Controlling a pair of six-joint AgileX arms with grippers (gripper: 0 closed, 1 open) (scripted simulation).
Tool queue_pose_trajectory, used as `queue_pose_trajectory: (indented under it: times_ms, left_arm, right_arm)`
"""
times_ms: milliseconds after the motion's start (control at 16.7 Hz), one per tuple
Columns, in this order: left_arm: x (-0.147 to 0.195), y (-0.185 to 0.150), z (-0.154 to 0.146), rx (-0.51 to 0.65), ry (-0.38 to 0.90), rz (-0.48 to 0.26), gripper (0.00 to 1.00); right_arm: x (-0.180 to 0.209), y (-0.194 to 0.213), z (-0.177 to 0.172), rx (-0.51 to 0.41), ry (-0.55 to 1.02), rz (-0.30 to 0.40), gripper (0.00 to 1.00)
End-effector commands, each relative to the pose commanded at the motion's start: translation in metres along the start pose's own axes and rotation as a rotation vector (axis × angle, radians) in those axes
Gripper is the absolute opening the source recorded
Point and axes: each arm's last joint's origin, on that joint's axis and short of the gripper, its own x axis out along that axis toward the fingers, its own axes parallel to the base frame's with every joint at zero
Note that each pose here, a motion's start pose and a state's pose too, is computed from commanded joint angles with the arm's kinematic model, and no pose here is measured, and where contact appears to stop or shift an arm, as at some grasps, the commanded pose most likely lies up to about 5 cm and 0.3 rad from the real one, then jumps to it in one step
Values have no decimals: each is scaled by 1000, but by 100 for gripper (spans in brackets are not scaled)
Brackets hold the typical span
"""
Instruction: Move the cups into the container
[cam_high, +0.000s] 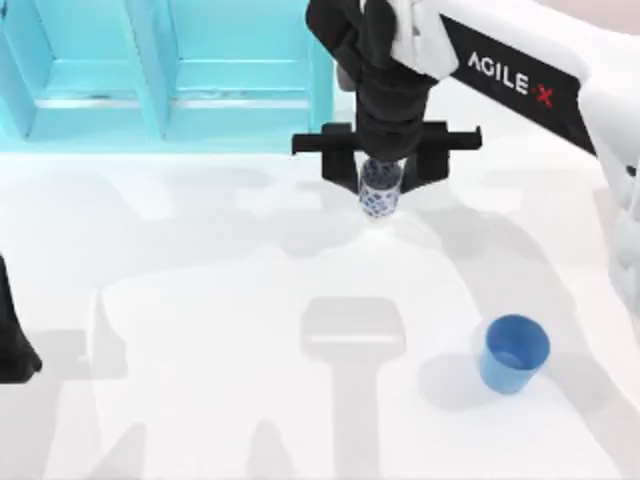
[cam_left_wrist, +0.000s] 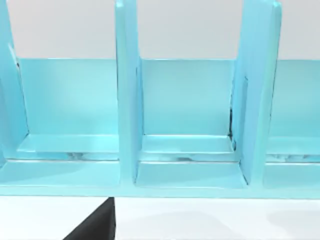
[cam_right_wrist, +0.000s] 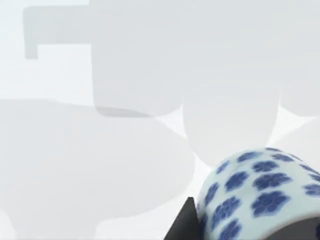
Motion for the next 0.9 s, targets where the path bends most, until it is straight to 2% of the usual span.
queue_pose_trajectory:
  times_ms: [240, 360, 720, 900]
  left_arm:
    - [0, 0, 0, 0, 0, 0, 100]
    - [0, 0, 0, 0, 0, 0, 100]
    - [0, 0, 0, 0, 0, 0, 100]
    - [0, 0, 0, 0, 0, 0, 100]
  right_arm:
    - [-57, -42, 6, 5, -38, 18, 0]
    - [-65, -60, 6, 2, -15, 5, 0]
    - [-67, -66, 7, -1, -14, 3, 0]
    - [-77, -110, 11, -5, -6, -8, 0]
